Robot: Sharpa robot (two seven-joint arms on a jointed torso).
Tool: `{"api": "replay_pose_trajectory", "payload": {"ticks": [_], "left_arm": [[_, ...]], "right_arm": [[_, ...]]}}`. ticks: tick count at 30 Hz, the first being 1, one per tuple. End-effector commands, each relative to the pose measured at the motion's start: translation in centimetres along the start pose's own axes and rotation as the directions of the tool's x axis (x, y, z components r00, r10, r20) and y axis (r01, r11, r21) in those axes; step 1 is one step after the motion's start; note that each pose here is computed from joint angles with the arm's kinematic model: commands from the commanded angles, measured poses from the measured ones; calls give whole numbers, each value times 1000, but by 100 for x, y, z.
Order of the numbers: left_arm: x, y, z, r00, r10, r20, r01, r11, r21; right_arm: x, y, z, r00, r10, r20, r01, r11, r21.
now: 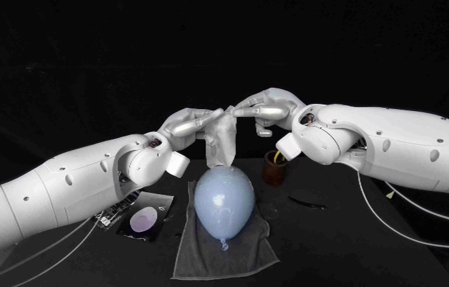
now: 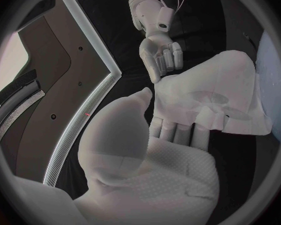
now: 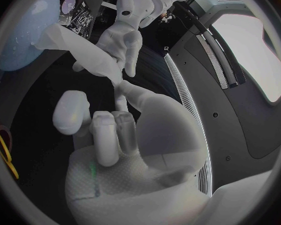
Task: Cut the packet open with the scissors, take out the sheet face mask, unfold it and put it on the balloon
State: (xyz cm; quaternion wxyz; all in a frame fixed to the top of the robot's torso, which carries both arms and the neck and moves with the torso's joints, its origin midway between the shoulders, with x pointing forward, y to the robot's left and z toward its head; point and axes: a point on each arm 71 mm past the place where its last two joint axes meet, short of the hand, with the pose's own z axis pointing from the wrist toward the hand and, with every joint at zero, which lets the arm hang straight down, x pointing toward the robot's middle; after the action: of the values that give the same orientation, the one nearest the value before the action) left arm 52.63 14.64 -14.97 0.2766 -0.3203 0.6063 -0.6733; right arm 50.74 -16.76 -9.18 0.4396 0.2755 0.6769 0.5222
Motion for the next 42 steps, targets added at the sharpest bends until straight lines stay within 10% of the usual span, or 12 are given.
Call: {"api": "replay_pose_trajectory", "payload": {"ticks": [1, 42], "left_arm": [[48, -36, 6, 998, -41, -50, 43, 999, 27], [35, -34, -2, 998, -34, -49, 36, 999, 24]], "right_arm": [[9, -9, 5, 1000, 6, -12, -6, 1000, 1], [-15, -52, -22, 999, 26, -27, -25, 1000, 13]]}}
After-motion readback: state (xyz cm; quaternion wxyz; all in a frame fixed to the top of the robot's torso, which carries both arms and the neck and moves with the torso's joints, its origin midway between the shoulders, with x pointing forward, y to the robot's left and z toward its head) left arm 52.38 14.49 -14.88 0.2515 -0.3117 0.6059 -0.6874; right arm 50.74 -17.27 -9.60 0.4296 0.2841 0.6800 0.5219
